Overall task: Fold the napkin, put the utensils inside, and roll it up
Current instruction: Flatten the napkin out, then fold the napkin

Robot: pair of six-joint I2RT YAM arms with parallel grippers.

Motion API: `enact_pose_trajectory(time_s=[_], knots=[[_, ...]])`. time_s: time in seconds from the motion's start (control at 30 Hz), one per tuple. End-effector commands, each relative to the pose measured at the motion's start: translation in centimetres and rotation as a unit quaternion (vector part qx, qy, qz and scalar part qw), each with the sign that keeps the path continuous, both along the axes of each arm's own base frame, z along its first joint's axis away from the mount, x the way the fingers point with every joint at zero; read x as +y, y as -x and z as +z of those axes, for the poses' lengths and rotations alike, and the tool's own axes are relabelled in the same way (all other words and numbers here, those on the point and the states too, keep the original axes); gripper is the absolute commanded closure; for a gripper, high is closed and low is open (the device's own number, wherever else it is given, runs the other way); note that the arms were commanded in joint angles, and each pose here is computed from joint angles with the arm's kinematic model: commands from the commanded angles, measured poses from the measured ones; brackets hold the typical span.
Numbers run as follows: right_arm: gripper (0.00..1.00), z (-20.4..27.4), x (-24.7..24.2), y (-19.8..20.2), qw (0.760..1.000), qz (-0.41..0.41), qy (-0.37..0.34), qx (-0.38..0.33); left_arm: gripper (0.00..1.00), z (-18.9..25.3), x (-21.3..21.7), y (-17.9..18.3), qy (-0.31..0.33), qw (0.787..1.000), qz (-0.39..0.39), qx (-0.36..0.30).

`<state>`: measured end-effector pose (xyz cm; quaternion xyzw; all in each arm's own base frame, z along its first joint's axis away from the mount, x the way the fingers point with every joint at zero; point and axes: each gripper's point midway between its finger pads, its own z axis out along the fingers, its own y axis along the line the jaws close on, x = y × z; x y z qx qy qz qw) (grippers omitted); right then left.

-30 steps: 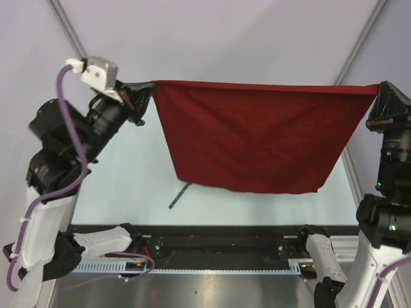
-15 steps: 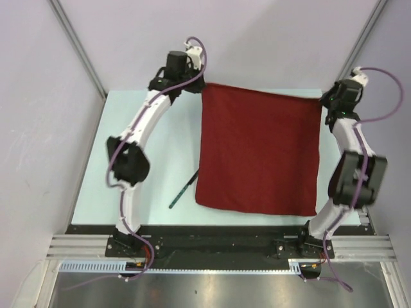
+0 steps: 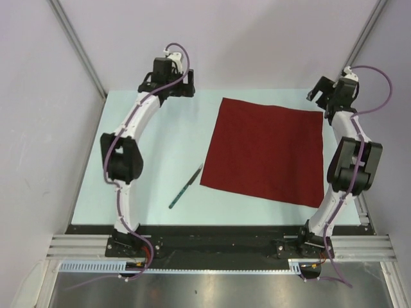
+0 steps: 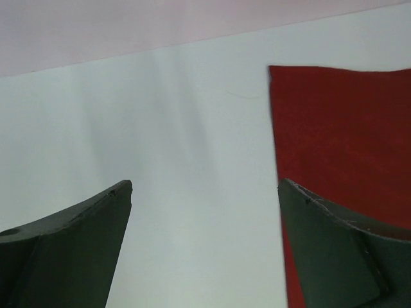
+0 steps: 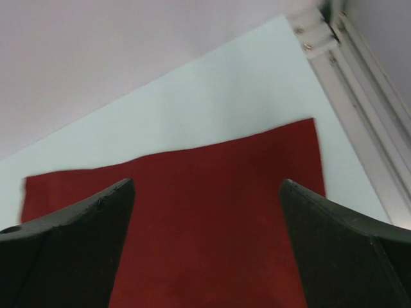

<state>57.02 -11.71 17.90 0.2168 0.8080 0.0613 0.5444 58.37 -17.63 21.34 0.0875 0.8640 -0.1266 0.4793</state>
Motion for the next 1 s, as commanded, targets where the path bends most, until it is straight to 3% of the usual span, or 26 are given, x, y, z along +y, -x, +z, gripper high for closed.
enact_pose_trajectory(time_s=[0.0, 0.07, 0.13, 0.17, 0.23, 0.27, 0.33, 0.47, 0.5, 0.6, 0.8, 0.97], knots=[[0.0, 7.9, 7.3, 4.3, 0.993, 0.106, 0.02, -0.057, 0.0, 9.7, 0.0, 5.8, 0.065, 0.996, -0.002, -0.06], [0.02, 7.0, 13.0, 7.4, 0.986, 0.159, 0.028, -0.038, 0.0, 12.0, 1.0, 8.7, 0.089, 0.994, 0.009, -0.057], [0.04, 5.4, 20.0, 10.1, 0.972, 0.231, 0.028, -0.02, 0.0, 10.2, 1.6, 11.2, 0.117, 0.993, 0.018, -0.005], [0.07, 5.7, 22.0, 11.5, 0.967, 0.254, 0.031, -0.022, 0.0, 12.0, 2.6, 12.9, 0.135, 0.99, 0.019, -0.017], [0.16, 2.8, 28.2, 14.8, 0.948, 0.317, 0.028, 0.01, 0.01, 10.4, 2.6, 15.4, 0.151, 0.989, -0.001, 0.007], [0.18, 1.8, 30.1, 15.9, 0.941, 0.337, 0.022, 0.024, 0.0, 11.6, 3.2, 16.8, 0.149, 0.989, -0.002, -0.008], [0.23, -0.2, 36.1, 19.4, 0.912, 0.406, 0.025, 0.047, 0.0, 9.7, 4.2, 18.7, 0.111, 0.994, -0.003, 0.014], [0.34, -4.5, 42.9, 23.9, 0.869, 0.475, 0.094, 0.103, 0.0, 7.2, 7.3, 21.6, 0.045, 0.998, 0.026, 0.027], [0.43, -6.6, 43.8, 24.4, 0.859, 0.483, 0.111, 0.128, 0.0, 6.8, 7.6, 21.8, 0.048, 0.998, 0.031, 0.027], [0.58, -10.2, 47.1, 26.8, 0.827, 0.512, 0.165, 0.162, 0.0, 6.4, 7.5, 22.3, 0.073, 0.997, 0.028, 0.004], [0.6, -12.7, 50.1, 28.7, 0.799, 0.517, 0.248, 0.182, 0.0, 3.9, 9.1, 22.4, 0.042, 0.997, 0.058, 0.011], [0.6, -13.9, 49.2, 29.2, 0.801, 0.501, 0.257, 0.203, 0.0, 3.8, 9.5, 23.0, 0.046, 0.997, 0.059, 0.007]])
